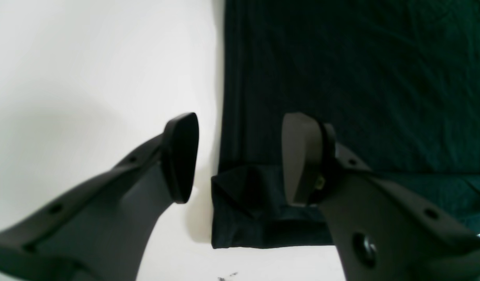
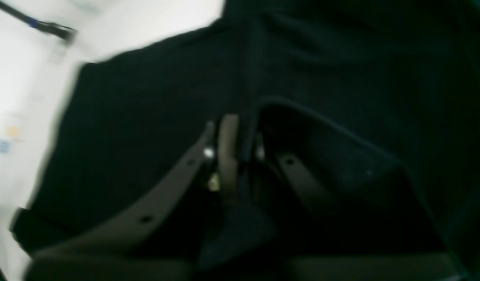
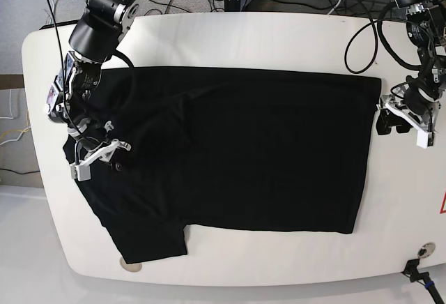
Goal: Fold the T-shirt properly
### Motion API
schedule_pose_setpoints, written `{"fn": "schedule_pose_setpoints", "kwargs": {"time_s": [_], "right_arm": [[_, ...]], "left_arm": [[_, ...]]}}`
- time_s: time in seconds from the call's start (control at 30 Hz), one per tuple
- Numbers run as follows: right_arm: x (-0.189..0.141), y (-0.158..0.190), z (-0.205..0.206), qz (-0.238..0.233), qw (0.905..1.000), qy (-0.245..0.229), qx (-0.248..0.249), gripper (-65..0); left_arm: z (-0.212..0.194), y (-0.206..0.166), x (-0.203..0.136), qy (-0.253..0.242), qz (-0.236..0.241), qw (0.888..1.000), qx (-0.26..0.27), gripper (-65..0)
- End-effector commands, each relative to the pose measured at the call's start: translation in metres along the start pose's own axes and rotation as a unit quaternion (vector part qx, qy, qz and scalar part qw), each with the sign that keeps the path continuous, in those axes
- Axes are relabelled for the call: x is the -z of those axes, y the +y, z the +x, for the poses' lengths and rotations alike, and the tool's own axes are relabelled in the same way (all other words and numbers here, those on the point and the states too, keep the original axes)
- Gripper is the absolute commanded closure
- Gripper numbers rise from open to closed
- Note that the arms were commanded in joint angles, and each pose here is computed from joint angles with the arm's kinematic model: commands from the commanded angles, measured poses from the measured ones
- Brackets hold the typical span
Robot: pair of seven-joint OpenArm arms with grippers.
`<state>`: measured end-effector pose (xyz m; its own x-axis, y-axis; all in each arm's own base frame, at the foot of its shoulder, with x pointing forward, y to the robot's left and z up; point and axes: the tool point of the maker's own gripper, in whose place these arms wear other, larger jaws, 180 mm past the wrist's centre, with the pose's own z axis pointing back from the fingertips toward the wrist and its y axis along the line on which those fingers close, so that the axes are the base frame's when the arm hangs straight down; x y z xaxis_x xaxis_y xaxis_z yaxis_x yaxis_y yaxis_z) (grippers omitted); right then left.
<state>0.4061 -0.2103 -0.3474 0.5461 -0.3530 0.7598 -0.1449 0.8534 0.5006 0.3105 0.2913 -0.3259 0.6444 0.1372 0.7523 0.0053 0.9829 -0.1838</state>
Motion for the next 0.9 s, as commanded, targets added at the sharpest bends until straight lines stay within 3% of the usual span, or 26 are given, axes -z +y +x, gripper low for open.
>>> {"fn": "schedule_pose_setpoints", "kwargs": {"time_s": [0.0,0.1,0.17,0.3,0.43,0.5,0.57,0.63,0.77,0.87], "right_arm": [[0.0,0.004,0.03,0.0,0.9992,-0.03,-0.028,-22.9],[-0.002,0.001,0.03,-0.003,0.9991,-0.027,-0.032,-40.9],[-0.016,-0.006,0.041,-0.019,0.9975,-0.035,-0.059,-47.3],[-0.065,-0.022,0.052,-0.073,0.9857,-0.03,-0.149,-46.9],[-0.109,-0.051,0.037,-0.163,0.9554,0.032,-0.244,-46.9],[-0.122,-0.064,0.018,-0.194,0.941,0.071,-0.268,-46.9],[-0.133,-0.074,-0.003,-0.208,0.9325,0.096,-0.279,-46.9],[-0.141,-0.079,-0.022,-0.212,0.9293,0.113,-0.281,-46.9],[-0.151,-0.089,-0.048,-0.212,0.9322,0.125,-0.265,-46.9],[-0.169,-0.116,-0.052,-0.241,0.9367,0.116,-0.225,-46.9]], "left_arm": [[0.018,0.0,-0.005,-0.025,-0.001,1.0,0.01,-32.4],[0.018,0.0,-0.005,-0.025,-0.001,1.0,0.01,-32.4],[0.018,0.0,-0.005,-0.025,-0.001,1.0,0.01,-32.5],[0.019,0.0,-0.005,-0.027,-0.002,1.0,0.014,-32.8],[0.021,-0.006,-0.003,-0.008,-0.009,0.995,0.104,-34.5],[0.02,-0.003,-0.002,0.001,-0.002,0.99,0.138,-42.7],[0.017,-0.003,-0.002,0.01,0.0,0.985,0.172,-51.7],[0.014,-0.005,-0.002,0.017,-0.007,0.98,0.196,-56.4],[0.012,-0.006,-0.003,0.02,-0.012,0.979,0.204,-56.4],[0.017,-0.01,-0.005,0.012,-0.014,0.977,0.213,-56.4]]}}
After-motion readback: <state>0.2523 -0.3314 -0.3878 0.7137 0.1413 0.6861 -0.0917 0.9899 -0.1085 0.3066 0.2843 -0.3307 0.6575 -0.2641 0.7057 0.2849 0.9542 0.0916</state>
